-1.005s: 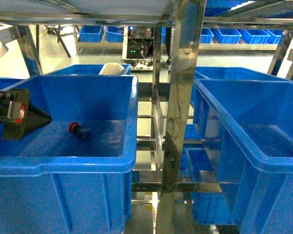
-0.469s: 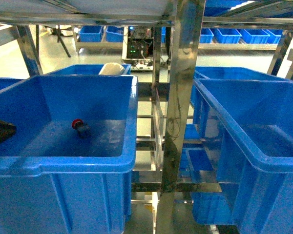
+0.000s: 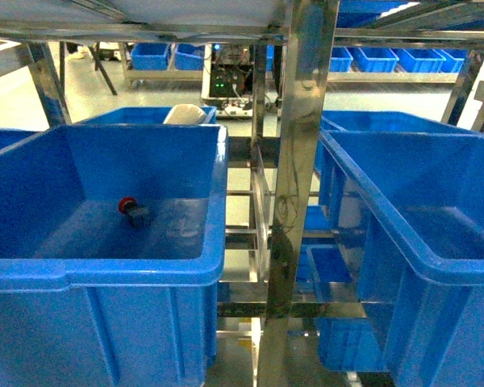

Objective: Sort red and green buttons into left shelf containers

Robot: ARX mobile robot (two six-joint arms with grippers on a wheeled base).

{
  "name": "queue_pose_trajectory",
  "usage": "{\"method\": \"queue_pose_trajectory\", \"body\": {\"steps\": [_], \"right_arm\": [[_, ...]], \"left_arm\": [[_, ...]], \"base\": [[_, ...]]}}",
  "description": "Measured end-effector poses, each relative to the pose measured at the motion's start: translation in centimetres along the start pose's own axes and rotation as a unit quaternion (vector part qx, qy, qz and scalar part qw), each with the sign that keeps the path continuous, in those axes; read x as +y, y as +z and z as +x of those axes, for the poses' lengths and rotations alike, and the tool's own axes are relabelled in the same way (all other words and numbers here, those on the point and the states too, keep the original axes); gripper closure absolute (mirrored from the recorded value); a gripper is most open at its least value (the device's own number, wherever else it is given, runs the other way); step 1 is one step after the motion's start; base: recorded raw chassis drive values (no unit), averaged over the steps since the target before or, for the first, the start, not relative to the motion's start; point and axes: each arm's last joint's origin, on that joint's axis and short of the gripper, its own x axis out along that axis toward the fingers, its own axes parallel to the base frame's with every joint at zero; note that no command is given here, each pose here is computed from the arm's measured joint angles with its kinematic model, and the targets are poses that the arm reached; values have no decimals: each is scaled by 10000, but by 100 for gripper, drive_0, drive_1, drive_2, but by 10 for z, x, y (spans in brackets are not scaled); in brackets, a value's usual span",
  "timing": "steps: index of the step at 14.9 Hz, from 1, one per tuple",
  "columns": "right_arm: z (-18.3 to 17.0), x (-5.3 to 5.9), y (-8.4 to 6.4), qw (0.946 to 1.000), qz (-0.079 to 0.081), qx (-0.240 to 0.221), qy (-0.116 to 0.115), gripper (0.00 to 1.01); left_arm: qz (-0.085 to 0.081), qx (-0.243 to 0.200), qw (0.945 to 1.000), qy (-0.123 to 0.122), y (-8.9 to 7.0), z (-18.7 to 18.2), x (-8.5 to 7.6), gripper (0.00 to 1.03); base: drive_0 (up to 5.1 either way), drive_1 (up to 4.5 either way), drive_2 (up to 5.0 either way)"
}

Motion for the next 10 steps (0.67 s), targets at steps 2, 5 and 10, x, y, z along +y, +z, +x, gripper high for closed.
{"method": "queue_pose_trajectory", "body": {"steps": [2,5,10], "right_arm": [[0,0,0,10000,-3,-6,10,3],[0,0,1,10000,-5,-33,-10,3],[-27,35,-6,9733,635,-2032,-862,59]], "left_arm": [[-287,-343,9990,47,1,-21,-14,5],[-539,-564,9969,25,6,-27,-16,5],[645,-1090,9919,40,-27,-34,-10,56]], "base": [[0,0,0],[0,0,0],[0,0,0]]}}
